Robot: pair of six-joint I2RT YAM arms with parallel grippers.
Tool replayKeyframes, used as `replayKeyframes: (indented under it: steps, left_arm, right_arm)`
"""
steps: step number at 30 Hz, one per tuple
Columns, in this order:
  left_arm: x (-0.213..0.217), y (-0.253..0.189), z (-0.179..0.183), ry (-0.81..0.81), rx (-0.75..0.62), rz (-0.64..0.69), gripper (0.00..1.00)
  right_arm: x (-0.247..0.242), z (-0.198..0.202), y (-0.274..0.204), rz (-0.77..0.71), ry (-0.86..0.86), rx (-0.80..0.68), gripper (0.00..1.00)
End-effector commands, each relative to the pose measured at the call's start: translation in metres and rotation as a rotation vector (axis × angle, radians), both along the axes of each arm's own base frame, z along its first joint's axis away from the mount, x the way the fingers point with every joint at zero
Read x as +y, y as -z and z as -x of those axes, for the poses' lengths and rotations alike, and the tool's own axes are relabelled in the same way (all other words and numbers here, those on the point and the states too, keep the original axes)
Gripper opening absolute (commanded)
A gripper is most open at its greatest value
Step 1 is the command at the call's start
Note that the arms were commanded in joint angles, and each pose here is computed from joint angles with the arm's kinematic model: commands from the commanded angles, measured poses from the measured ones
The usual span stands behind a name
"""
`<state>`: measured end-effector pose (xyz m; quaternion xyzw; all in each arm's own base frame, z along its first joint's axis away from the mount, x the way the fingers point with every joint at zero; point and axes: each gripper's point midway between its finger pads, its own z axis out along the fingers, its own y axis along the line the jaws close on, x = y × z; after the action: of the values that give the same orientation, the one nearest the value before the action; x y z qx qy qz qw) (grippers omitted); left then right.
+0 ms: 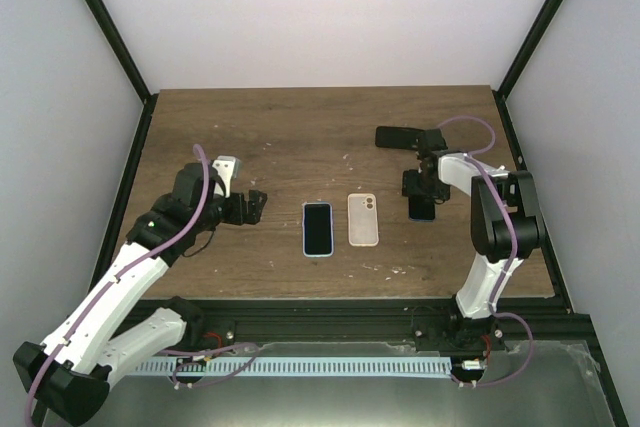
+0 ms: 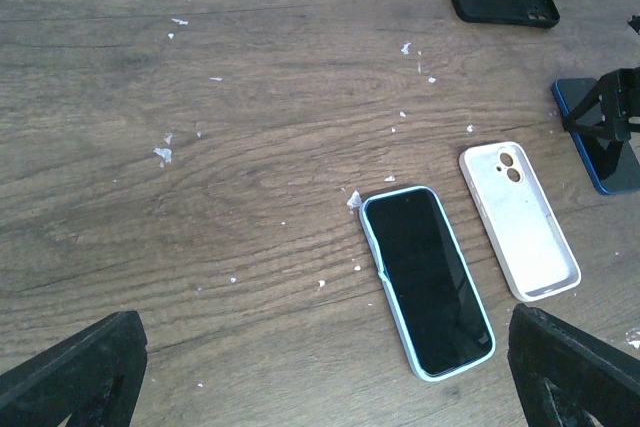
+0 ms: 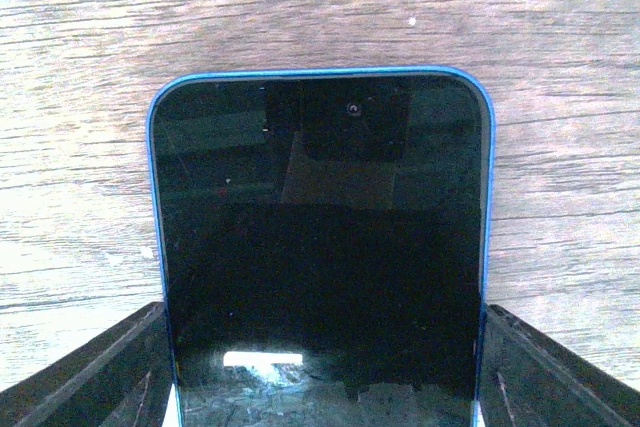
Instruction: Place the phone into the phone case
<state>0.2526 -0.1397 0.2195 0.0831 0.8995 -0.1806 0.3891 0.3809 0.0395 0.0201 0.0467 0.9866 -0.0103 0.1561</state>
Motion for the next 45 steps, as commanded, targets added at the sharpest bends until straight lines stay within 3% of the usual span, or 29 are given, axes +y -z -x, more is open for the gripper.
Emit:
replayKeyframes:
  steps: [1, 29, 38, 45]
  left_arm:
    - [0.000, -0.002, -0.001, -0.001, -0.015, 0.010, 1.00]
    - [0.001, -0.003, -0.001, -0.008, -0.022, 0.008, 1.00]
    - [0.003, -0.003, 0.000, -0.012, -0.024, 0.008, 1.00]
    - [0.003, -0.003, 0.000, -0.011, -0.025, 0.009, 1.00]
  right_arm:
    - [0.001, 0.023, 0.013, 0.014, -0.003, 0.091, 0.75]
    - [0.141, 0.053, -0.064, -0.217, -0.116, -0.042, 0.66]
    - [0.181, 0.056, -0.063, -0.281, -0.124, -0.045, 0.66]
    - [0.181, 0.059, -0.044, -0.249, -0.119, -0.010, 0.66]
